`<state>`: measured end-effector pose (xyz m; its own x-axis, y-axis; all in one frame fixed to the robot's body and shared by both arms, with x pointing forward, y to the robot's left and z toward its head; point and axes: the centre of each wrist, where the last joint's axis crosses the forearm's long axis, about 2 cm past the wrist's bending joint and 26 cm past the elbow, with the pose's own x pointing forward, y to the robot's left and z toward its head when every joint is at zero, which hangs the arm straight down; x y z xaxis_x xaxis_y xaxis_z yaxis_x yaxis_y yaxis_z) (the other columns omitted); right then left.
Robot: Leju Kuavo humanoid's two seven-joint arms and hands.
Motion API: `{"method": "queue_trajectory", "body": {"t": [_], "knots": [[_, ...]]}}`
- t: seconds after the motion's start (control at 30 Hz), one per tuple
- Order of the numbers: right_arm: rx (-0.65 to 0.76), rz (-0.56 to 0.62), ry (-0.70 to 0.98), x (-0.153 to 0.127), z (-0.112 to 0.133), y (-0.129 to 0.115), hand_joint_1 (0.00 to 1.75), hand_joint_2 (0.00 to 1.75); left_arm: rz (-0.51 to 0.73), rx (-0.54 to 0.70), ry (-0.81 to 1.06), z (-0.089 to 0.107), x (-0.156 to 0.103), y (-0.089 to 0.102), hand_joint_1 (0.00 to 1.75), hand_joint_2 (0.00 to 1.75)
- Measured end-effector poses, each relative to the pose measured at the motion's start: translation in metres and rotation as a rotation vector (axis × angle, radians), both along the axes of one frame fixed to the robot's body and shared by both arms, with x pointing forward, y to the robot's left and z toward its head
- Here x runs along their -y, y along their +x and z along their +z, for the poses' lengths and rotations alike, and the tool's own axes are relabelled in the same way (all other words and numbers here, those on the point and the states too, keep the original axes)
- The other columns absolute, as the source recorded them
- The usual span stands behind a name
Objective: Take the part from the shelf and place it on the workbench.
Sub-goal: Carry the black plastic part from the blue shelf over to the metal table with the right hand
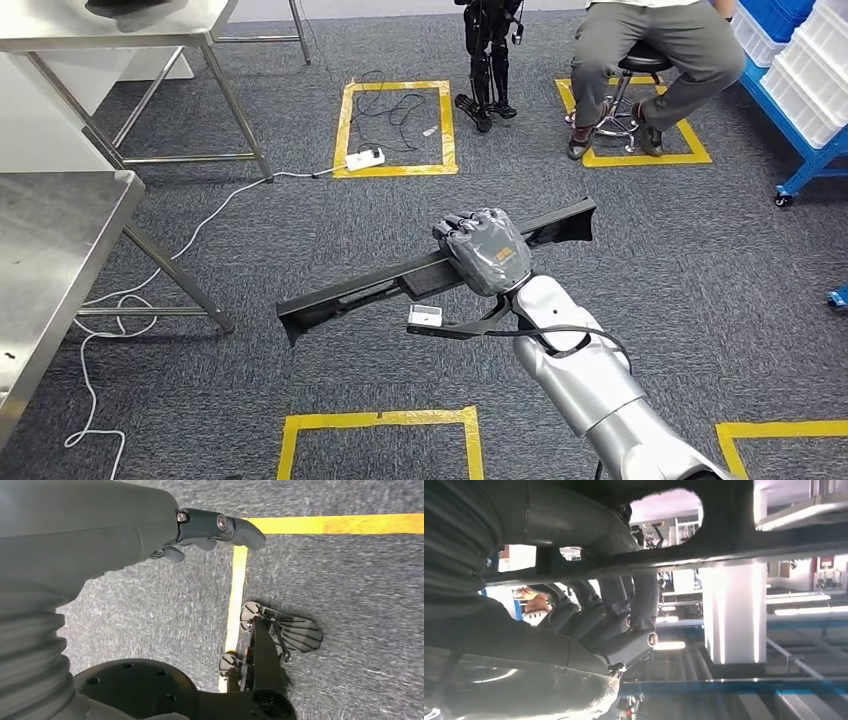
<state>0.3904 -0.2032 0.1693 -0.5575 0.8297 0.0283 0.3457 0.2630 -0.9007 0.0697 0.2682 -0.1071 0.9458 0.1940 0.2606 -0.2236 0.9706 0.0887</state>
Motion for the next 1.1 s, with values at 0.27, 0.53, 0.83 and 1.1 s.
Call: {"method": "queue_trajectory", "body": {"t": [0.27,0.53,0.83,1.1], "knots": [[-0.008,0.002,-0.008,0.006,-0.007,-0.006,1.75,1.75,-0.007,-0.008,0.011,0.0,-0.01,0.0,0.0,1.75],[0.014,0.007,-0.024,0.011,0.0,-0.004,1.75,1.75,-0.013,-0.007,0.026,0.001,-0.014,0.008,0.0,1.75],[0.005,0.001,-0.059,0.018,-0.001,-0.004,1.75,1.75,-0.028,-0.019,0.04,0.002,-0.016,0.013,0.0,1.75],[-0.022,0.005,-0.058,0.008,0.008,0.004,1.75,1.75,-0.011,-0.014,0.066,0.001,-0.022,0.007,0.0,1.75]]}}
